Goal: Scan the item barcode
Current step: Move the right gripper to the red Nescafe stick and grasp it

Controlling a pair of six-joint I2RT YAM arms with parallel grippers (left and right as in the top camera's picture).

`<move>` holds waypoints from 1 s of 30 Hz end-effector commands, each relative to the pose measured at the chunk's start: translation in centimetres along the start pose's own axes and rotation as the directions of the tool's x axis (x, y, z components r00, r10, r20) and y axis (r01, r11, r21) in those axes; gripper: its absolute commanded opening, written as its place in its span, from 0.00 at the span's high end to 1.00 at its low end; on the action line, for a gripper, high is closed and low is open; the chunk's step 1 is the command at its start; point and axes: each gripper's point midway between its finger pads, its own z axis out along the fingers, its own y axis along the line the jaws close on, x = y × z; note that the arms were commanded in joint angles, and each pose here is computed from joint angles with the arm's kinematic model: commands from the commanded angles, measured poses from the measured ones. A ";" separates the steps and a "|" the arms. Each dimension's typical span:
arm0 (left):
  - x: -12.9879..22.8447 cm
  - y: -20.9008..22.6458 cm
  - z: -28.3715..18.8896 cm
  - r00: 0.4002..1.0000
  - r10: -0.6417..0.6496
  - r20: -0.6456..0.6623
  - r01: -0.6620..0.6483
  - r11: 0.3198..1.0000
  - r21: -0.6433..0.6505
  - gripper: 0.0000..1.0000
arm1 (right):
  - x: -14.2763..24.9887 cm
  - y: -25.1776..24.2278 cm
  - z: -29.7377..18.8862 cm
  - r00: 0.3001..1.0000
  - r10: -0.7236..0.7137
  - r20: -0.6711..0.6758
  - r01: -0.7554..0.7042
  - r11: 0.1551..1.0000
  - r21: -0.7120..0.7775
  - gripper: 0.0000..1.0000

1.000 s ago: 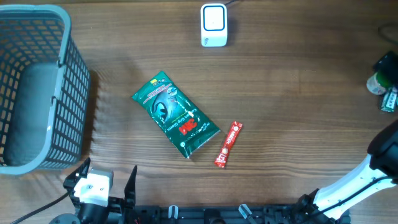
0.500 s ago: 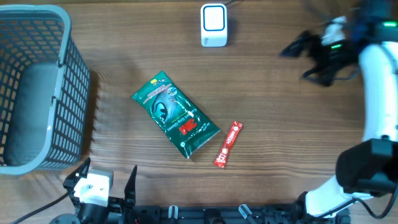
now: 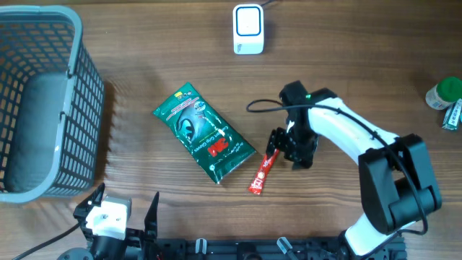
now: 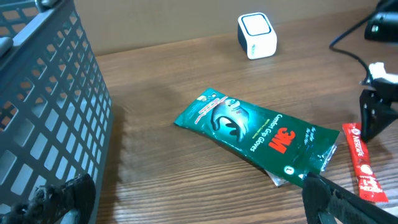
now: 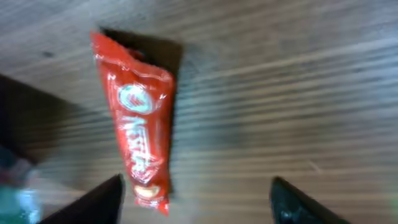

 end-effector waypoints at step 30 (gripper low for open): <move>-0.1 -0.3 0.0 1.000 -0.001 0.005 0.001 1.000 0.016 0.00 | 4.2 -4.1 4.0 0.993 0.067 -0.096 -0.054 0.990 0.130 0.96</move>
